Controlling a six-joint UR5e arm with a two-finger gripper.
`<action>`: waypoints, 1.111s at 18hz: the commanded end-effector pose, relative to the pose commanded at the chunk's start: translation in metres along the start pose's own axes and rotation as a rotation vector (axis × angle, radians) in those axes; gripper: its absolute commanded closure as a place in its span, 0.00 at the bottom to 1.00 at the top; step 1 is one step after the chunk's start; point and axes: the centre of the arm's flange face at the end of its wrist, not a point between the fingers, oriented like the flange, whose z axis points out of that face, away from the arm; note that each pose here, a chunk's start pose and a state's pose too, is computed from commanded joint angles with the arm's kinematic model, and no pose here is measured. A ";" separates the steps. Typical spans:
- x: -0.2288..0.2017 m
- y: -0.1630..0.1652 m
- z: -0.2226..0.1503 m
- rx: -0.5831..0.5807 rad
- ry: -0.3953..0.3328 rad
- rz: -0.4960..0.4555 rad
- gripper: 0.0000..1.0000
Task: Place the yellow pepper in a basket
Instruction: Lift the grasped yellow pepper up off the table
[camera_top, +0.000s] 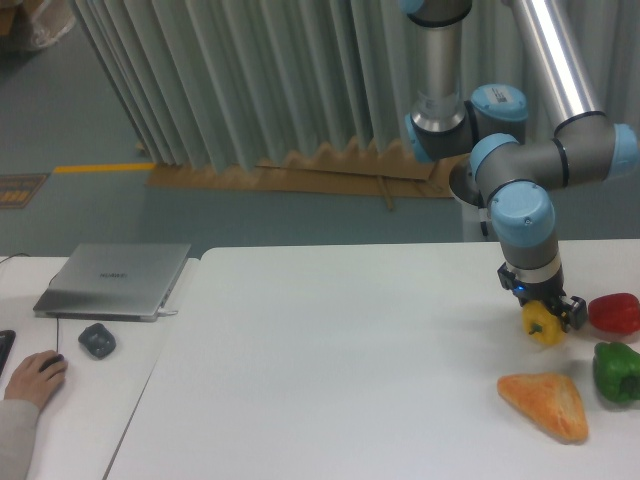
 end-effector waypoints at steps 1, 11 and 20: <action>0.000 0.000 0.000 0.000 0.000 0.000 0.56; 0.000 0.010 -0.055 0.063 -0.072 0.000 0.62; -0.043 0.052 -0.108 0.147 -0.103 0.292 0.62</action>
